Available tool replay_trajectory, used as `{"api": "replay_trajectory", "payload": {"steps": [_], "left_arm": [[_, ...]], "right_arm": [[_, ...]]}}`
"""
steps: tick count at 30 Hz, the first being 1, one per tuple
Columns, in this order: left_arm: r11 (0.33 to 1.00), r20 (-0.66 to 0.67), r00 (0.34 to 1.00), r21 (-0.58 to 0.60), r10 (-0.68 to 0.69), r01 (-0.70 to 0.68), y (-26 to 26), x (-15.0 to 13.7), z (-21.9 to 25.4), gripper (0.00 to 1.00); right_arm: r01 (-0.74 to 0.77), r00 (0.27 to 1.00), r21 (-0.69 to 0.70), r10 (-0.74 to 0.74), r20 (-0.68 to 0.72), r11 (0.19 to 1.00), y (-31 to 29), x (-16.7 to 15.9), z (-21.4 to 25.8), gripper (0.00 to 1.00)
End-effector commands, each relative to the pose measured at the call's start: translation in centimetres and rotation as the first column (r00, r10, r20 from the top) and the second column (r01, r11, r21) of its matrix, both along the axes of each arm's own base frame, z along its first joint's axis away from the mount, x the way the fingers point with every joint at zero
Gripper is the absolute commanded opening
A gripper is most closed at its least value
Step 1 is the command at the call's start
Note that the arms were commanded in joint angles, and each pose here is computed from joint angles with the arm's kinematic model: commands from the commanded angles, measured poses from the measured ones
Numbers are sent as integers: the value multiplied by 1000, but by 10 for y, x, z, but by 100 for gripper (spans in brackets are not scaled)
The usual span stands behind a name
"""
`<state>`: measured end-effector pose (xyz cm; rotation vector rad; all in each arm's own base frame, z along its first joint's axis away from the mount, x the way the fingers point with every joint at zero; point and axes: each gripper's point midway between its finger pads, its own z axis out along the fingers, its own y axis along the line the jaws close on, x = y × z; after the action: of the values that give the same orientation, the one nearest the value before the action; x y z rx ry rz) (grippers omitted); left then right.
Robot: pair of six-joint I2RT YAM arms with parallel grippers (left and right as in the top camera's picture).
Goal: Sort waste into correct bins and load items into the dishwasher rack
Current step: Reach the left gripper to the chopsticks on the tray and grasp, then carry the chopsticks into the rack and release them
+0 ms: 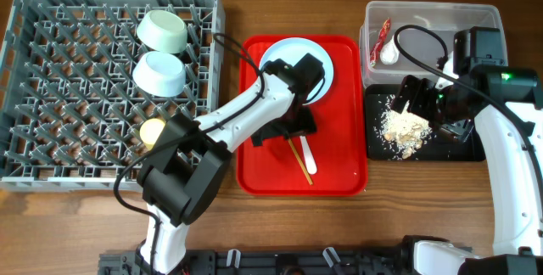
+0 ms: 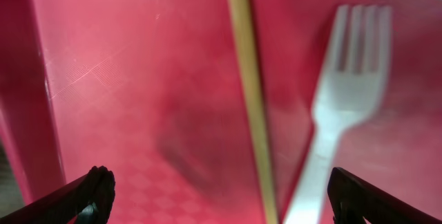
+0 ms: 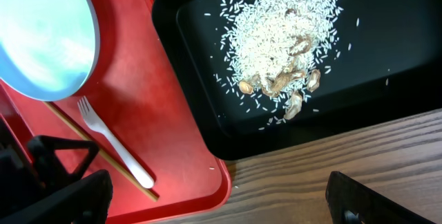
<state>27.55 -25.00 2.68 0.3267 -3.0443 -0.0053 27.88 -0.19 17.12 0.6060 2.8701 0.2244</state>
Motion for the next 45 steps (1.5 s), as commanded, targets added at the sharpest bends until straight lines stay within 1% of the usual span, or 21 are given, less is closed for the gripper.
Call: {"api": "replay_trajectory", "payload": {"steps": [1, 7, 8, 10, 12, 13, 14, 16, 17, 19, 21, 24, 25, 27, 28, 29, 38, 42, 45], "left_arm": [[999, -21, 1000, 46, 21, -20, 15, -7, -20, 99], [999, -24, 999, 49, 22, -21, 20, -13, -37, 98], [999, -24, 999, 49, 22, -21, 21, -14, -40, 96], [999, -24, 999, 49, 22, -21, 23, -17, -45, 89], [998, -30, 999, 54, 26, -25, 25, -19, -48, 79], [998, -33, 999, 57, 26, -24, 26, -20, -49, 70], [998, -33, 999, 57, 26, -24, 27, -20, -49, 56], [998, -33, 999, 57, 26, -24, 26, -20, -49, 47], [998, -33, 999, 57, 26, -24, 26, -20, -49, 45], [998, -33, 999, 57, 26, -24, 26, -20, -49, 34], [998, -33, 999, 57, 26, -24, 27, -20, -49, 28], [998, -34, 999, 57, 26, -24, 26, -20, -49, 17], [998, -33, 999, 57, 26, -24, 26, -20, -49, 17], [998, -33, 999, 57, 25, -24, 26, -20, -49, 12], [998, -33, 999, 57, 26, -24, 27, -20, -49, 6], [998, -34, 999, 57, 26, -24, 27, -20, -49, 4], [998, -22, 999, 48, 29, -27, 27, -19, -42, 4], [1000, 31, 999, 6, 22, -22, 29, -6, -20, 4], [998, 118, 993, -55, 17, -10, 37, 12, 15, 4]], "right_arm": [[-8, 999, -20, 8, 33, 1000, -3, 2, 9, 100], [-8, 999, -20, 8, 32, 1000, -3, 2, 9, 100], [-8, 999, -19, 8, 32, 1000, -3, 2, 9, 100], [-7, 999, -19, 8, 32, 1000, -3, 2, 9, 100], [-1, 1000, -18, 2, 31, 1000, -3, 2, 9, 100], [-1, 1000, -18, 2, 31, 1000, -3, 2, 9, 100], [-1, 1000, -18, 1, 31, 1000, -3, 2, 9, 100], [-1, 1000, -18, 2, 31, 1000, -3, 2, 9, 100], [-1, 1000, -18, 2, 31, 1000, -3, 2, 9, 100], [-1, 1000, -18, 2, 31, 1000, -3, 2, 9, 100], [-1, 1000, -18, 1, 31, 1000, -3, 2, 9, 100], [-1, 1000, -18, 1, 31, 1000, -3, 2, 9, 100], [-1, 1000, -18, 1, 31, 1000, -3, 2, 9, 100], [0, 1000, -17, 1, 31, 1000, -3, 2, 9, 100], [-1, 1000, -17, 1, 30, 1000, -3, 1, 9, 100], [0, 1000, -17, 1, 29, 1000, -3, 1, 9, 100], [-1, 1000, -17, 1, 21, 1000, -2, -1, 9, 100], [-1, 1000, -16, 2, 17, 1000, -2, -2, 8, 100], [-1, 1000, -16, 1, 18, 1000, -2, -2, 8, 100]]}}
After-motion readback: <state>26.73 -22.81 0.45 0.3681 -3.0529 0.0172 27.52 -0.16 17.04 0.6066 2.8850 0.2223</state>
